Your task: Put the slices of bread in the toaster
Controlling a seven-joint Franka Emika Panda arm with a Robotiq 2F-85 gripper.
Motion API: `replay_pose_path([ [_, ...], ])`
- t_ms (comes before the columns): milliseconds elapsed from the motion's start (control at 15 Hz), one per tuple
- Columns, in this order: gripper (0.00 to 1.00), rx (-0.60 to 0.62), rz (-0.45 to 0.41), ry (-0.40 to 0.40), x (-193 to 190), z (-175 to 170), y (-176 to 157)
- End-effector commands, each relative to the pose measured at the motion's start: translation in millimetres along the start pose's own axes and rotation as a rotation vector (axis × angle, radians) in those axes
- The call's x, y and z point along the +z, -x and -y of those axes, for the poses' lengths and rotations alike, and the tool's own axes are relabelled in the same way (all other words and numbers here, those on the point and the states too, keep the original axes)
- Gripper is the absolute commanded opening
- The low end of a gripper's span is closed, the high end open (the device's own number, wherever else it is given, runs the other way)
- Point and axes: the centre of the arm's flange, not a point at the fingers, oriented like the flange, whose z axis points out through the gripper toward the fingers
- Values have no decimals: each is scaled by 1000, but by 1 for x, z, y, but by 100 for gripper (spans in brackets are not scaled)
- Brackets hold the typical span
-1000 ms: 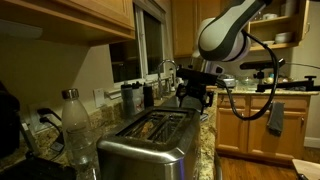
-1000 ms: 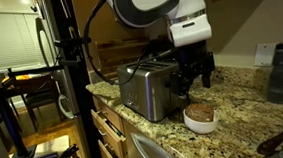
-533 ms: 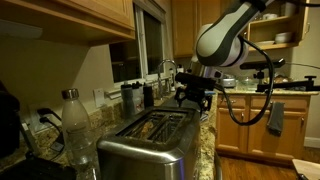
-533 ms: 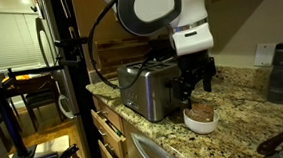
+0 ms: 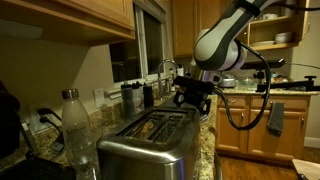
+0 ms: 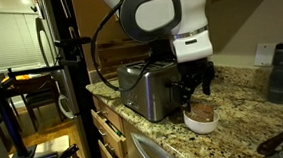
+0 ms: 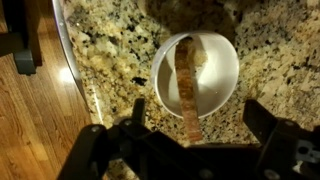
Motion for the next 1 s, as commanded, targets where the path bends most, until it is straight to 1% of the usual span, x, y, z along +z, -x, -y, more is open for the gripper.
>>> replay_pose_path([
  [0,100,-5,12,-20,7,-1,-1],
  [200,100,-9,15,-11,13,-3,0],
  [267,97,-11,15,-7,15,-3,0],
  [333,79,-12,15,-5,16,-3,1],
  [400,72,-13,15,-3,17,-3,1],
  [467,70,-14,16,0,18,-3,0],
  [667,48,-21,7,3,21,-4,1],
  [933,21,-27,-5,2,22,-3,5],
])
